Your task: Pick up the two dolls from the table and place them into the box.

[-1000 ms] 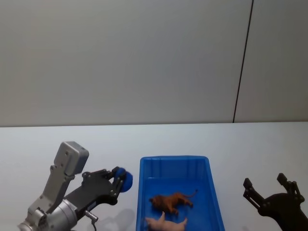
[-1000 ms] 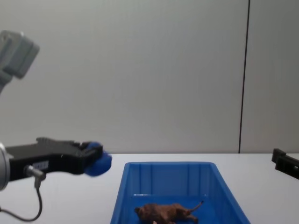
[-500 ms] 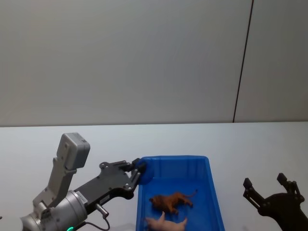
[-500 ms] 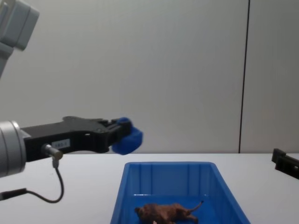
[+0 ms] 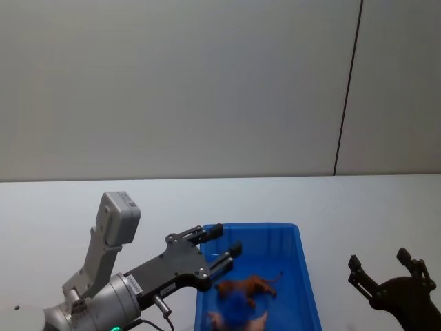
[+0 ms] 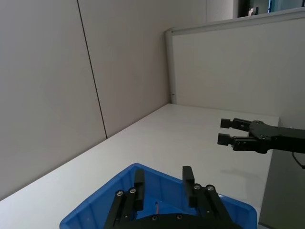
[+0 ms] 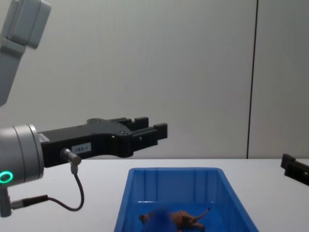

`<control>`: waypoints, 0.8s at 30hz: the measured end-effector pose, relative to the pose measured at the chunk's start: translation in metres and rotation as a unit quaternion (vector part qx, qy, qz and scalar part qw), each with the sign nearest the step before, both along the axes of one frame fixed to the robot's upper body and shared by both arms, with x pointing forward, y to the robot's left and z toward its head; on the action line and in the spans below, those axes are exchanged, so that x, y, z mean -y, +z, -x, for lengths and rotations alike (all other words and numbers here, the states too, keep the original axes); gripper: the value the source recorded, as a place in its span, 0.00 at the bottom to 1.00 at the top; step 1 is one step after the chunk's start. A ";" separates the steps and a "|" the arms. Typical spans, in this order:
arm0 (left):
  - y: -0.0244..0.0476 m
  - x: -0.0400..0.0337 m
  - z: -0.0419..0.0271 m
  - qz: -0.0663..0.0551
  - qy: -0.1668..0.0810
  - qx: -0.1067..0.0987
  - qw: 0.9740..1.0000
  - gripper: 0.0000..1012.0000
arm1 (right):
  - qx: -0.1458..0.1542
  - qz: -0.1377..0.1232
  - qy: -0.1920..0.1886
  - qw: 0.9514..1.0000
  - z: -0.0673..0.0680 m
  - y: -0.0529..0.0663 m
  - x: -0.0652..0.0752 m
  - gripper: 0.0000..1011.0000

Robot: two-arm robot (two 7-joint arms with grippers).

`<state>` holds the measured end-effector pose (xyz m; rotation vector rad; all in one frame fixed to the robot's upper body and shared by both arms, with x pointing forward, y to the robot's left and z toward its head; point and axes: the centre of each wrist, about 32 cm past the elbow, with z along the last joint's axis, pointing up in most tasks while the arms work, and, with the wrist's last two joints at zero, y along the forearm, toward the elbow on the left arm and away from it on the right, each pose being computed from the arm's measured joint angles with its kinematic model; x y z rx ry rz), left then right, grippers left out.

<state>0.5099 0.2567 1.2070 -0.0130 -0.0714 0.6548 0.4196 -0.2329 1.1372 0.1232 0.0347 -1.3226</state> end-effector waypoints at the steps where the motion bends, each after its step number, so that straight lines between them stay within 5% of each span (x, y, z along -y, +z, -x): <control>1: -0.0002 0.0007 -0.0004 0.001 -0.003 0.000 1.000 0.52 | 0.000 0.000 0.000 1.000 0.000 0.000 0.000 0.99; 17: -0.0019 0.0049 -0.0027 0.006 -0.021 0.001 1.000 0.98 | 0.000 0.000 0.000 1.000 0.000 0.000 0.000 0.99; 24: -0.0021 0.0056 -0.0031 0.007 -0.024 0.001 1.000 0.99 | 0.000 0.000 0.000 1.000 0.000 0.000 0.000 0.99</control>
